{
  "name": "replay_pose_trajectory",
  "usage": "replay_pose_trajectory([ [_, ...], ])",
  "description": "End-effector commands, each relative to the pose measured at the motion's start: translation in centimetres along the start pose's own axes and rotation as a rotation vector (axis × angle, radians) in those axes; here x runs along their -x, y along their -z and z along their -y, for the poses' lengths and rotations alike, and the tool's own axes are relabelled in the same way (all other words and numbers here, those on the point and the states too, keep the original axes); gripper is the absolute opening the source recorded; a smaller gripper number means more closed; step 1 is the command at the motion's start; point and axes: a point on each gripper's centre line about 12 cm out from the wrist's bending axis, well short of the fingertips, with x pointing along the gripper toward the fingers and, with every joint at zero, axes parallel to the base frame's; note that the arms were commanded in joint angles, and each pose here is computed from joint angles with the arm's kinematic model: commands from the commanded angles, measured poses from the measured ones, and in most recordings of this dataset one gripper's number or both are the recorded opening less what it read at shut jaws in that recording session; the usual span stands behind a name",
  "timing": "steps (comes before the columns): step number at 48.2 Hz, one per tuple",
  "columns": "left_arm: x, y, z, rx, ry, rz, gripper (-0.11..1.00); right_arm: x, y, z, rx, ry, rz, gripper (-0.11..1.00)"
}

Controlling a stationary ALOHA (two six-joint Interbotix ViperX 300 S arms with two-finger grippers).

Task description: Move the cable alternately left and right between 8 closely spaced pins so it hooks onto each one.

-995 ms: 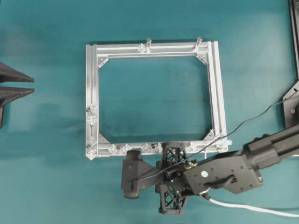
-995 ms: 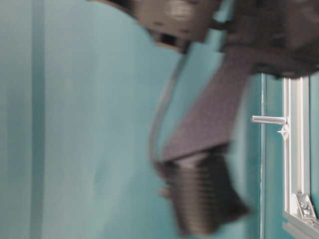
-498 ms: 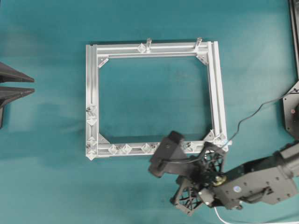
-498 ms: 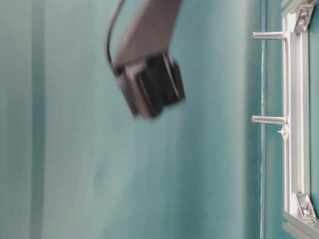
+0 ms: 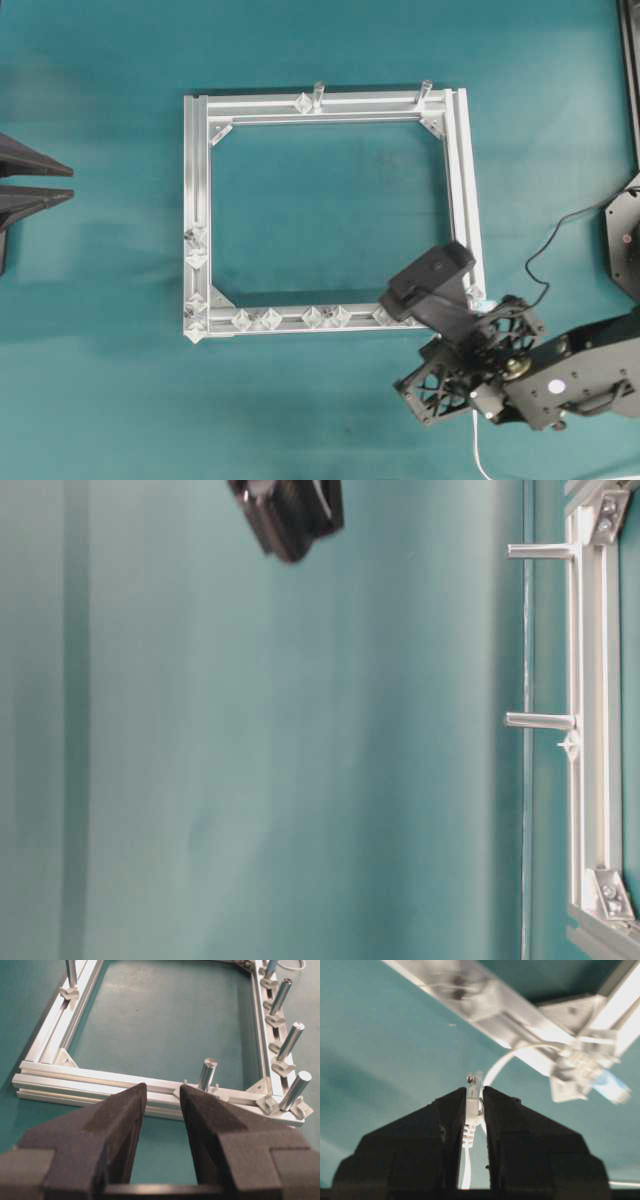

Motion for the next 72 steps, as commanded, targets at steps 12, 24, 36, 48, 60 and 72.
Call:
replay_pose_trajectory([
  [12,0.0,-0.4,0.0,0.003,-0.005,0.014,0.38,1.6,-1.2,0.8,-0.155,-0.043,0.012,0.13],
  [24,0.0,-0.4,0.0,0.002,-0.002,0.015,0.38,0.7,-2.4,1.4,-0.198,-0.015,0.023,0.13],
  [36,0.0,-0.4,0.0,0.002,-0.002,0.015,0.38,-0.2,-4.0,2.1,-0.231,0.006,0.041,0.13],
  [48,0.0,-0.4,-0.1,0.004,-0.005,0.016,0.38,-0.5,-4.7,2.0,-0.247,-0.006,0.044,0.13],
  [60,-0.1,-0.1,0.0,0.002,-0.003,0.017,0.38,-0.5,-4.7,2.0,-0.247,-0.006,0.044,0.13],
  [72,-0.1,-0.1,-0.1,0.003,-0.006,0.017,0.38,-0.5,-4.7,2.0,-0.248,-0.007,0.044,0.13],
])
